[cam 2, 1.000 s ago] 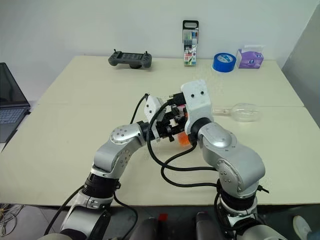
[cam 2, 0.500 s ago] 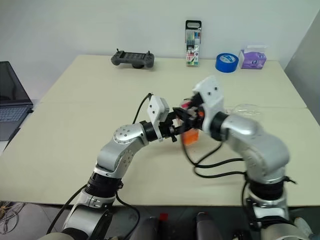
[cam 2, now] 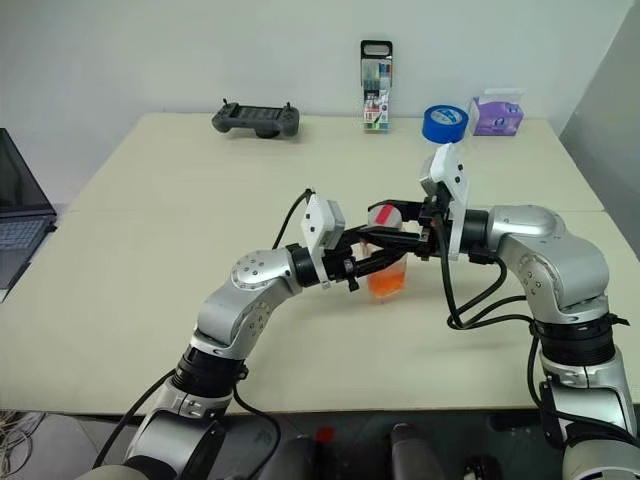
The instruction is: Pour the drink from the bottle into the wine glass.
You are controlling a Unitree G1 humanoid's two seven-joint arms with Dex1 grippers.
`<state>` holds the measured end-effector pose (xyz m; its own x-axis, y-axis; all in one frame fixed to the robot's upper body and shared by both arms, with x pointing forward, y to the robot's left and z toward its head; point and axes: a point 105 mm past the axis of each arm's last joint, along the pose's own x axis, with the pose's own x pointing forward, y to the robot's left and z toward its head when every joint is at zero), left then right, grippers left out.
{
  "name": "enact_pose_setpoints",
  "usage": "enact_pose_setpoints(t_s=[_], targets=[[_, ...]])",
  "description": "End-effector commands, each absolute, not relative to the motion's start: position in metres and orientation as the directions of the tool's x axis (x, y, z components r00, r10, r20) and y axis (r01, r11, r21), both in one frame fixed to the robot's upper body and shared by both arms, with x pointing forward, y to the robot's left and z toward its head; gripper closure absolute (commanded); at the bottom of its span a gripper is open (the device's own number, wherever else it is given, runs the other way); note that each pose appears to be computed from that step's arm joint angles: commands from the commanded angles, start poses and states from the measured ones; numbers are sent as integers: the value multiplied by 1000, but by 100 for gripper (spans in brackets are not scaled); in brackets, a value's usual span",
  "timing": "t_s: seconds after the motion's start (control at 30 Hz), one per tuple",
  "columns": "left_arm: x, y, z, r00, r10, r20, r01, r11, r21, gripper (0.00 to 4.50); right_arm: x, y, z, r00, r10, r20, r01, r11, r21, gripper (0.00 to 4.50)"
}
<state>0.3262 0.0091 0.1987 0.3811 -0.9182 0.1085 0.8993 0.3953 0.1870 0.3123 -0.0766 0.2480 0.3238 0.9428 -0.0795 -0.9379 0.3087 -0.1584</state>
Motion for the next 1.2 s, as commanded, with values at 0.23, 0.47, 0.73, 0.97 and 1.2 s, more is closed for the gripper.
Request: enact_pose_setpoints(t_s=[0.23,0.47,0.73,0.97,1.2], targets=[[338,19,203,441,-890,117,870,456,188,260,319,-66,285,644,755,121,-722,653,-230,14],[337,17,201,439,-891,117,872,454,182,260,303,-52,263,785,615,71,-595,781,-188,14],[337,17,200,432,-894,116,876,447,183,260,305,-58,260,923,372,103,-364,927,-91,14],[339,17,201,431,-895,115,875,445,189,260,303,-59,258,941,325,96,-321,946,-49,14],[339,18,200,433,-894,113,874,447,189,260,302,-54,250,937,346,52,-344,938,-52,14]])
